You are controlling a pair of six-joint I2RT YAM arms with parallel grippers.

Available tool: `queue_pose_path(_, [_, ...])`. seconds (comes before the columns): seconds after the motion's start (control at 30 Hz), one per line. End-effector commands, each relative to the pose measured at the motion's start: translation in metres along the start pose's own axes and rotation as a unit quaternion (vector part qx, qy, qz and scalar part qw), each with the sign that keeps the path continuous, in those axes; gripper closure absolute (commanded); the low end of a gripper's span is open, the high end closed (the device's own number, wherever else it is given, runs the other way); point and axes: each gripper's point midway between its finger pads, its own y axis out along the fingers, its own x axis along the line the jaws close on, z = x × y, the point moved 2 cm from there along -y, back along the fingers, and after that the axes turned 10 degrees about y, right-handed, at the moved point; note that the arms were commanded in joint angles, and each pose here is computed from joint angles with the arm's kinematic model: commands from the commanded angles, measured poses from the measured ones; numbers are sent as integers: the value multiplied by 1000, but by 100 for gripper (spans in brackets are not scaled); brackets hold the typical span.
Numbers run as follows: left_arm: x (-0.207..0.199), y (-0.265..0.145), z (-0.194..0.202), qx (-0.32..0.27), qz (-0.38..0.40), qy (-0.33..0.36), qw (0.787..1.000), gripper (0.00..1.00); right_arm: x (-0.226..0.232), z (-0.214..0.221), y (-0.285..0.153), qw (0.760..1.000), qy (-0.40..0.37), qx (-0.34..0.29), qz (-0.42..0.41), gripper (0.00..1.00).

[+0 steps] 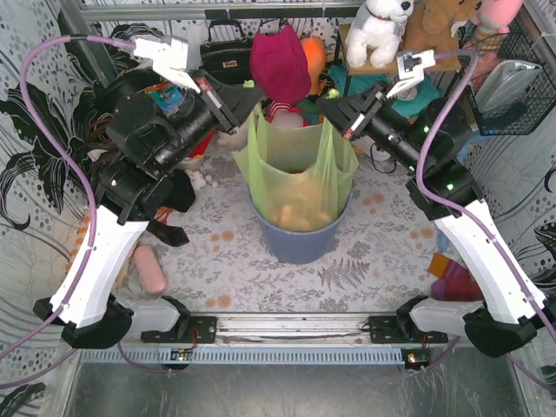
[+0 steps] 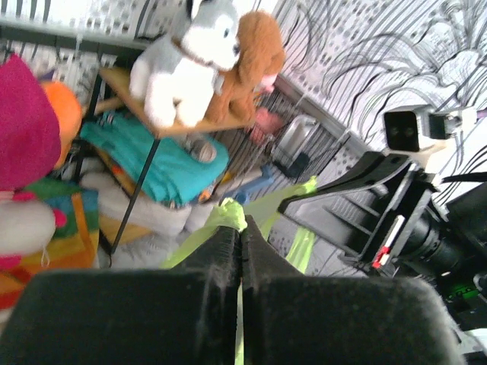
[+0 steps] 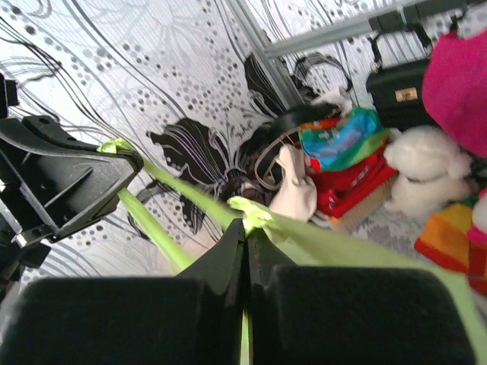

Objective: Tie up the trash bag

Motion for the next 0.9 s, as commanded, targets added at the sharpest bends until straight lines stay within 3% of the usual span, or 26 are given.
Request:
queue_pose_path(0.0, [-27,-4,-66,-78,41,26,996,97,57,-46,3,996,-23,-45,-78,100])
queue_pose_path(0.17, [-36,-9,-85,-91,49,28,994,97,71,-51,7,996,-24,-21,-87,100])
queue_pose_path(0.33, [-23,-14,-68,-74,21,34,996,96,49,-31,0,998,-4,-12,-64,100])
queue_pose_path(0.47, [1,-12,-24,-30,-19,10,999,80,24,-11,-5,999,12,-5,-36,100])
queue_pose_path(0.5, [1,-16,-22,-31,-21,6,999,74,21,-9,-6,999,11,-4,-31,98])
queue_pose_path(0.67, [-5,-30,-25,-37,-8,-2,999,47,30,-19,-10,1000,-16,1,-24,65])
queue_pose_path(0.87, [-19,-50,-44,-48,9,-4,999,33,37,-33,-19,999,-48,1,-2,52])
